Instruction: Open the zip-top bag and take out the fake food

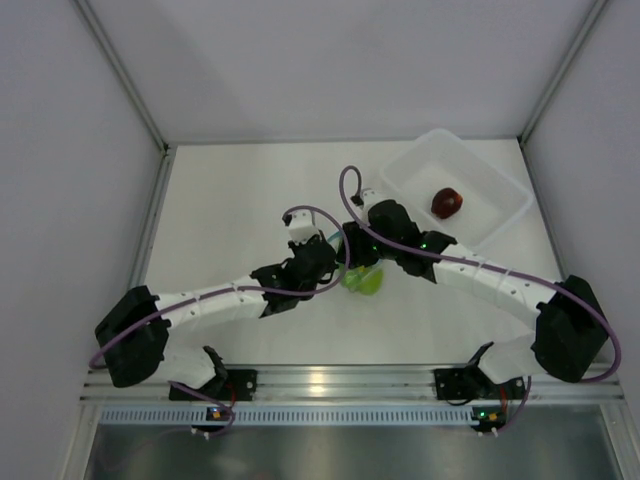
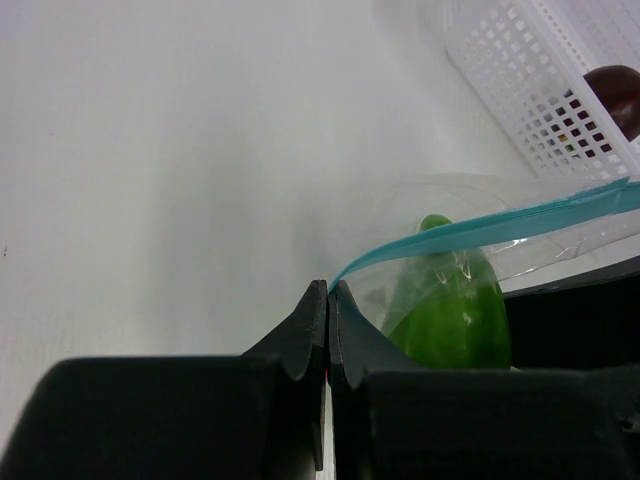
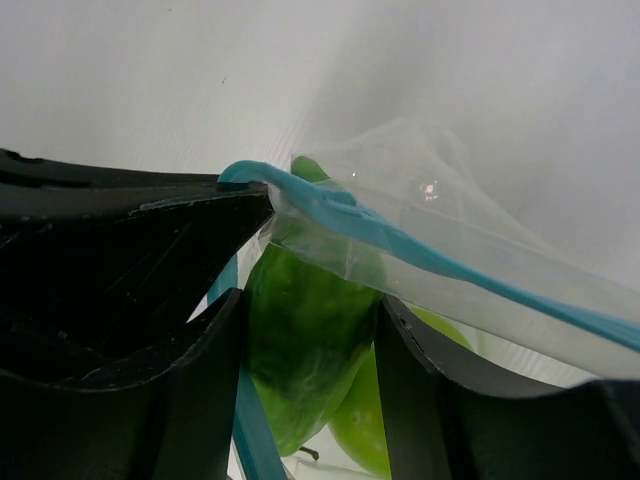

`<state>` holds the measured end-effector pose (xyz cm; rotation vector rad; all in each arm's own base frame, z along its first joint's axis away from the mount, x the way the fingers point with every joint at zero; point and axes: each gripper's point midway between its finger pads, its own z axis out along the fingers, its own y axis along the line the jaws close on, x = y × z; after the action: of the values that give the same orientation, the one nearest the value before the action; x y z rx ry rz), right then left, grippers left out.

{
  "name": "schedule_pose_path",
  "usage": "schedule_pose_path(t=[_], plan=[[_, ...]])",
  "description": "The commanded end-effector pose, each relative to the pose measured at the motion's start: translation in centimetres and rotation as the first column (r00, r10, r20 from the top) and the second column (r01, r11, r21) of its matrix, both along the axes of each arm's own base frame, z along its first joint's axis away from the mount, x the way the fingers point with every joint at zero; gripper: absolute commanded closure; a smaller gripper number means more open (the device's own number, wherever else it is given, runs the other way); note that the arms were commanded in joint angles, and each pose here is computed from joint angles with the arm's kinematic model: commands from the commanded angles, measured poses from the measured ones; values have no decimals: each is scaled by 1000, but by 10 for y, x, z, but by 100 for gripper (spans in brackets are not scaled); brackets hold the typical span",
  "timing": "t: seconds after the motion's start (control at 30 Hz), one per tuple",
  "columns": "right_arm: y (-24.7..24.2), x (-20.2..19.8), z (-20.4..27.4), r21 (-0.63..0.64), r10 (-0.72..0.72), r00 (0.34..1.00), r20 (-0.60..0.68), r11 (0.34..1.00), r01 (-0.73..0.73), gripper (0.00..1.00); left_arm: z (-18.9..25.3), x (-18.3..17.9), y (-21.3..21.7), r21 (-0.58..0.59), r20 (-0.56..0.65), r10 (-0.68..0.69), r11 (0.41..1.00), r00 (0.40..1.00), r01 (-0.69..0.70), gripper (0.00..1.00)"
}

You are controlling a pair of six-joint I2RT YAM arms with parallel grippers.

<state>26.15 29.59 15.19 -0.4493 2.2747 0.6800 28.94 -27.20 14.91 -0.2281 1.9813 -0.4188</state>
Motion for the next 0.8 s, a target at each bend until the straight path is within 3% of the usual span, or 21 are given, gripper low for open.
schedule_pose_path(t=[0.0, 0.2, 0.5, 0.6, 0.7, 0.77], plan=[[3, -32, 25, 22, 206, 977, 49, 978, -207, 100, -27, 13, 64, 252, -29, 153, 957, 988, -141, 100], [17, -64, 33, 78, 439, 894, 89, 892, -446, 100, -19, 19, 67, 233, -17, 172, 959, 985, -163, 100], [20, -88, 44, 103, 590, 786, 183, 784, -613, 100, -18, 24, 88, 204, -31, 208, 959, 978, -197, 100], [18, -87, 34, 77, 598, 787, 153, 787, -613, 100, -11, 27, 97, 176, -27, 224, 960, 974, -216, 100], [13, -61, 22, 61, 435, 896, 89, 895, -441, 100, -2, 27, 96, 143, -18, 217, 967, 976, -212, 100], [15, -51, 20, 83, 384, 920, 77, 917, -390, 100, 3, 28, 94, 126, -15, 211, 970, 977, -208, 100]])
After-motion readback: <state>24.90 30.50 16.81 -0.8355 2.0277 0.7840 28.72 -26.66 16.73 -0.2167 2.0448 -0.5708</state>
